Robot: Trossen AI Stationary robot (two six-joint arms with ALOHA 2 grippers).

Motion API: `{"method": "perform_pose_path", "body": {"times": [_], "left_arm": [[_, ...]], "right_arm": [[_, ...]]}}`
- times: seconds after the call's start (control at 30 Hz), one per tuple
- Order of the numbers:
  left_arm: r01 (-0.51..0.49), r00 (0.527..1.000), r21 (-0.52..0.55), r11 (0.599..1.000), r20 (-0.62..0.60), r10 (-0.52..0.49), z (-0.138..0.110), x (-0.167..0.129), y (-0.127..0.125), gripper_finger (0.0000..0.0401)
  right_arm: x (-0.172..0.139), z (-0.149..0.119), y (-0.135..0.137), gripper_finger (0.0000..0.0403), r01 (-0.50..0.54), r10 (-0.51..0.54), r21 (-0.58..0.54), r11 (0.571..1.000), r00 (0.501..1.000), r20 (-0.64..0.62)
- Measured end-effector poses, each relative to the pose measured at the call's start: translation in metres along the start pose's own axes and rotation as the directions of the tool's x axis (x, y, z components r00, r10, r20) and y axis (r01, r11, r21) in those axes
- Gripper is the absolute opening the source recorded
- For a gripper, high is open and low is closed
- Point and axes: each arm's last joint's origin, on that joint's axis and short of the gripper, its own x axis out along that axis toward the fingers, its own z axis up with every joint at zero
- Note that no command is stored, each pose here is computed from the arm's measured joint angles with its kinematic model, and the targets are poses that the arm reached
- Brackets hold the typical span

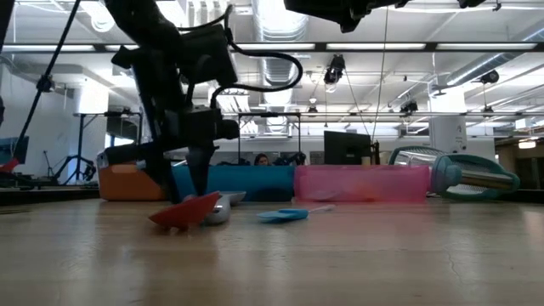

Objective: Pick & Place Kitchen Items
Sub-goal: Put the red slotted spoon into the blue bin

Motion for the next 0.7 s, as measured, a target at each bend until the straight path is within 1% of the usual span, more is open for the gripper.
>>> {"method": "perform_pose_path", "body": {"times": [0.13, 0.27, 0.5, 0.6, 0.7], "left_arm": [[0.007, 1.0, 0.043, 0.999, 0.001, -0.007, 0.01, -0.001, -0.008, 0.0176], [0.017, 0.999, 0.113, 0.993, 0.043, -0.022, 0.022, -0.006, -0.02, 0.0176], [0.013, 0.996, 0.175, 0.985, 0.081, -0.028, 0.038, -0.01, -0.033, 0.0176], [0.001, 0.99, 0.18, 0.984, 0.139, -0.026, 0.046, -0.009, -0.032, 0.0176], [0.02, 0.973, 0.171, 0.985, 0.224, -0.059, 0.056, -0.007, -0.029, 0.0176]], "right_arm": [[0.0, 0.0, 0.0, 0.0057, 0.0, 0.0, 0.0, 1.0, 1.0, 0.0], [0.0, 0.0, 0.0, 0.0061, 0.0, 0.0, 0.0, 1.0, 1.0, -0.001], [0.0, 0.0, 0.0, 0.0055, 0.0, 0.0, 0.008, 1.0, 1.0, 0.0], [0.0, 0.0, 0.0, 0.0051, 0.0, 0.0, 0.008, 1.0, 1.0, 0.0], [0.0, 0.0, 0.0, 0.0048, 0.0, 0.0, 0.008, 1.0, 1.0, 0.0]]}}
